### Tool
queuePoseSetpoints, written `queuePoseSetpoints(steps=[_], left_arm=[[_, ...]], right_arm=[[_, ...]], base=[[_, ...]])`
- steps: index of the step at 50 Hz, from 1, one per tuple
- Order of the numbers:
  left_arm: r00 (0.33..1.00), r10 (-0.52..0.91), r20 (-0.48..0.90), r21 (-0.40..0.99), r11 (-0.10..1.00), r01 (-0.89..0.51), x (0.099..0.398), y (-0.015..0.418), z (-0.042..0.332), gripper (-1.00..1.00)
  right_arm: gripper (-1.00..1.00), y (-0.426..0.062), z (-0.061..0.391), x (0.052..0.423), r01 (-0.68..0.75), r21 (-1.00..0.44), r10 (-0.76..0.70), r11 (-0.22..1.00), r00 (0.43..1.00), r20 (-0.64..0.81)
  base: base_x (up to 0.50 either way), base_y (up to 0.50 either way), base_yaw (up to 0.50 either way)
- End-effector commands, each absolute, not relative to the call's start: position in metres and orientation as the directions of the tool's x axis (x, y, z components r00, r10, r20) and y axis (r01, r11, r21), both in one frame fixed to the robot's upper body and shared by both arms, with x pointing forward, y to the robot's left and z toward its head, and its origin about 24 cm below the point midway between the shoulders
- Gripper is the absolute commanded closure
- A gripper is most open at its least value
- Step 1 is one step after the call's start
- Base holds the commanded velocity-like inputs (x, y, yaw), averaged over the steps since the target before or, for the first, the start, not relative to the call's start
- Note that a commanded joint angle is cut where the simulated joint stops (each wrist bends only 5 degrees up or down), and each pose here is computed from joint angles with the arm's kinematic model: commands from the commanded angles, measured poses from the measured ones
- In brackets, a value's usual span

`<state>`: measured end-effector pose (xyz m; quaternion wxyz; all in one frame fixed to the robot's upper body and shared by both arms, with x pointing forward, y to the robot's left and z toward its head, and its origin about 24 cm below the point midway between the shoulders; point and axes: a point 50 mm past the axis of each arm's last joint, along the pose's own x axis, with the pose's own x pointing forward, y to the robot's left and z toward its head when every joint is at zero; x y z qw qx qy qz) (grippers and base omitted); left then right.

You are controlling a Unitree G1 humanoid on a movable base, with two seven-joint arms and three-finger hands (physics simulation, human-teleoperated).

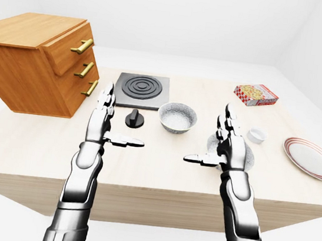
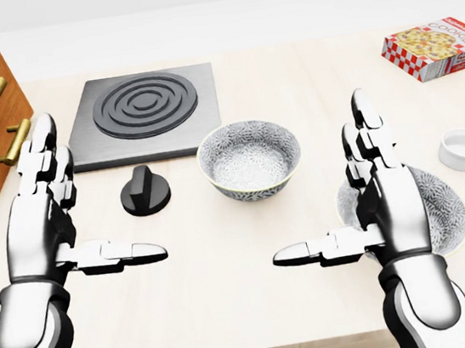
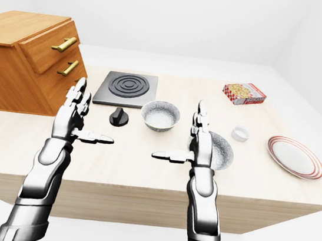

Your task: Pick the akita bowl from table center and place it on the plate.

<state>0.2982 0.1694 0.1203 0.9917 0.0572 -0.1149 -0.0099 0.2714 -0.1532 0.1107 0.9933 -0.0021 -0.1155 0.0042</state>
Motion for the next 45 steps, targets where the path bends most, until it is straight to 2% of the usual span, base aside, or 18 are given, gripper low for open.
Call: queuePoseSetpoints(steps=[1,30,45], left_arm=[[0.965,-0.039,0.260,0.118,0.993,0.008,0.3036,0.1682,0.1310,-1.00],[0.960,-0.042,0.277,0.116,0.993,0.010,0.3000,0.1666,0.1337,-1.00],[0.961,-0.041,0.272,0.113,0.994,0.011,0.2984,0.1653,0.1316,-1.00]], right_arm=[[-1.00,-0.1534,0.1179,0.2736,-0.006,-0.011,0.009,1.000,0.967,0.256],[-1.00,-0.1542,0.1235,0.2696,-0.034,0.009,0.031,0.999,0.959,0.283],[-1.00,-0.1493,0.1260,0.2713,-0.064,0.013,0.058,0.998,0.955,0.292]], base=[[0.00,-0.50,0.00],[0.00,-0.50,0.00],[0.36,-0.45,0.00]])
